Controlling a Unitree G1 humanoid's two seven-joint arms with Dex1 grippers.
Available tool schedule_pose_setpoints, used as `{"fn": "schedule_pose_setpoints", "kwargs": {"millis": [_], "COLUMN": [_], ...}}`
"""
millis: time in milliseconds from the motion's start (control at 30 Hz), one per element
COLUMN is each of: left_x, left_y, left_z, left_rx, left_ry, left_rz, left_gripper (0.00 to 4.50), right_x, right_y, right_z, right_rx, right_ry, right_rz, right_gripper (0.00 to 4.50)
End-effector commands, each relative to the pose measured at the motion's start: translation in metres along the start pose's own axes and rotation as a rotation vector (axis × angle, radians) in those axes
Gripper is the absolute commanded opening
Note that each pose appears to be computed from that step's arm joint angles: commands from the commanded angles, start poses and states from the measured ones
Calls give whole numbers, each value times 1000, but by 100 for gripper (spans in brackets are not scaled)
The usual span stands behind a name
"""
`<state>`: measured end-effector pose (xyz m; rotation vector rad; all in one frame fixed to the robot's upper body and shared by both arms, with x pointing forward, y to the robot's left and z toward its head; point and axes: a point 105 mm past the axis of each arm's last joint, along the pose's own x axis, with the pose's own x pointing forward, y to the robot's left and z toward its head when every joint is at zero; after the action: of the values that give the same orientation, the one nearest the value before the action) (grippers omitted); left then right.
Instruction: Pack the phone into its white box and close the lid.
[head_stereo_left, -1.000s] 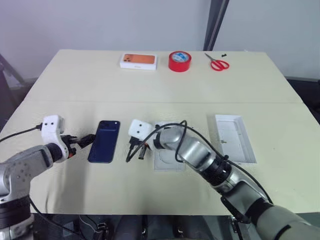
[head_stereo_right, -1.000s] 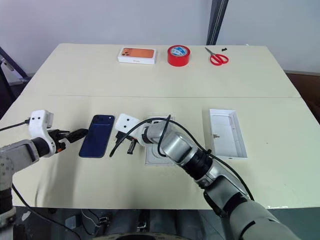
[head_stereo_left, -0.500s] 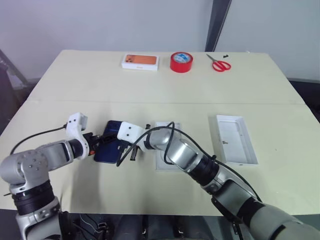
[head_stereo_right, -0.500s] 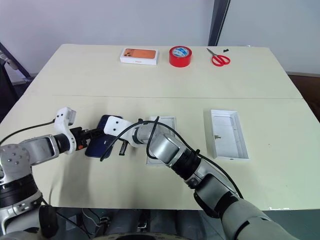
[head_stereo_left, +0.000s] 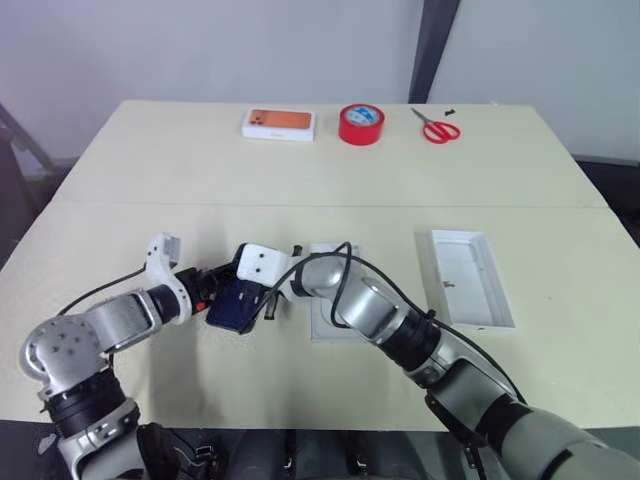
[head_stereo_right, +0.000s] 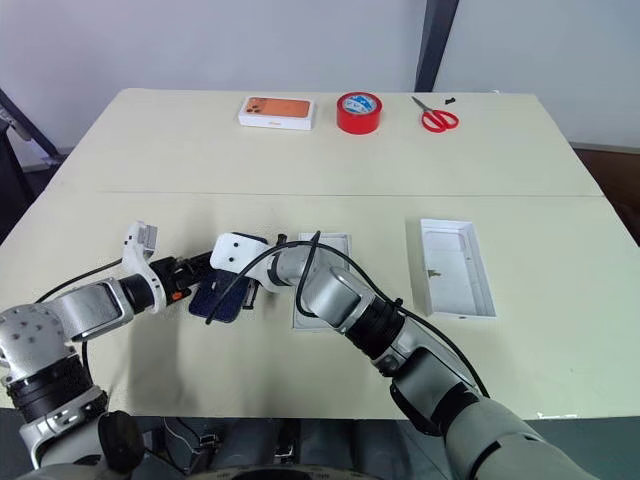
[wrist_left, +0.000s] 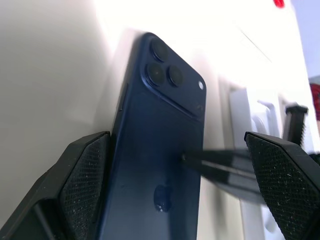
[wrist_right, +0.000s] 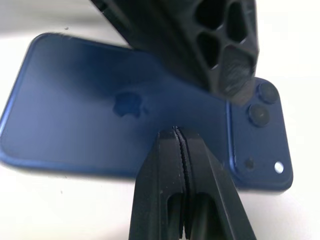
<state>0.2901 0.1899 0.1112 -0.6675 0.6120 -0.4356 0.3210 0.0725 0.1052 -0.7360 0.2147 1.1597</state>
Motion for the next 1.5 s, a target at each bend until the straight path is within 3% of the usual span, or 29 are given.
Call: {"fn": "schedule_pose_setpoints", "kwargs": {"millis": [33, 300, 567, 967, 1500], "left_x": [-1, -14, -22, -18, -12], "left_y": [-3, 10, 14, 13, -9], "left_z": [-18, -10, -7, -13, -21], "left_rx": [3, 2, 53, 72, 24], "left_ry": [92, 60, 74, 106, 76], "left_rz": [-26, 48, 83, 80, -56], "left_gripper": [450, 450, 450, 450, 450], "right_x": [-4, -25, -53, -27, -6], "right_y": [-3, -13, -10, 7, 6], "right_z": [9, 3, -13, -15, -5], "right_rx": [-15, -87, -318, -461, -383], "right_ry": [-35, -14, 120, 174, 119], "right_rz": [-10, -17, 46, 161, 140], "right_gripper": [5, 5, 5, 5, 5]}}
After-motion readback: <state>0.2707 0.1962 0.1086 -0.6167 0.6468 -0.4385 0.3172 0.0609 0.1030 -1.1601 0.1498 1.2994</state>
